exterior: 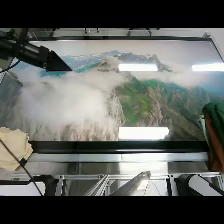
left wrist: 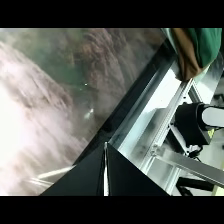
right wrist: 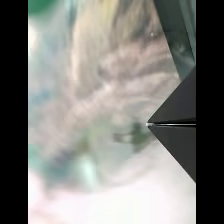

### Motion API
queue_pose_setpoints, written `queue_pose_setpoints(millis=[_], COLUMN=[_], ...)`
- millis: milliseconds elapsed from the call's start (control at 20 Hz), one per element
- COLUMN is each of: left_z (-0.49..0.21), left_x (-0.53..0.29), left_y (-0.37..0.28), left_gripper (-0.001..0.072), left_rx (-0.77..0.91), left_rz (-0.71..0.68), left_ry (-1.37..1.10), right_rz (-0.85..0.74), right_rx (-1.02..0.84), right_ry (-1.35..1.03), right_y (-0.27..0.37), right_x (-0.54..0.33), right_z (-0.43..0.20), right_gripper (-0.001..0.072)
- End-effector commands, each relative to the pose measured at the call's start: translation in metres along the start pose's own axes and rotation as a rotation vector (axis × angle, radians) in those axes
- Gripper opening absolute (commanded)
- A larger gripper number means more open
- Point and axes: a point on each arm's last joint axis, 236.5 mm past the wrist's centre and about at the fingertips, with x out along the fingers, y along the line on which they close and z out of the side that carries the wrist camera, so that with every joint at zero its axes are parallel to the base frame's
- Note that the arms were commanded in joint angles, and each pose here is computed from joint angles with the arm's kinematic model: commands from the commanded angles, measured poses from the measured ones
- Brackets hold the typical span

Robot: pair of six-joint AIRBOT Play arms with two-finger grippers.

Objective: Fold the shirts.

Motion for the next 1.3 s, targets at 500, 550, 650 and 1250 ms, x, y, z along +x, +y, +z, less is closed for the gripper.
queue_pose_setpoints(millis=[500,550,650,1250], left_z=[-0.201,-0.201,-0.202,-0.184], left_x=[0.067,0.068,0.071,0.075], left_y=[0.005,0.007,0.010,0.007], left_gripper=[0.0021,0.0021,0.0021,0.0011], left_rx=[-0.280,-0.288,-0.309,-0.376], left_rz=[-0.033,-0.037,-0.048,-0.188], left_ry=[-0.024,-0.020,-0.010,-0.029], right_rz=[0.058,0.077,0.121,0.135], right_rx=[-0.329,-0.314,-0.282,-0.271], right_ry=[0.253,0.258,0.271,0.274], right_y=[0.010,0.015,0.026,0.029], right_x=[0.160,0.159,0.158,0.157], right_z=[-0.217,-0.219,-0.223,-0.224], right_gripper=[0.0019,0.0019,0.0019,0.0019])
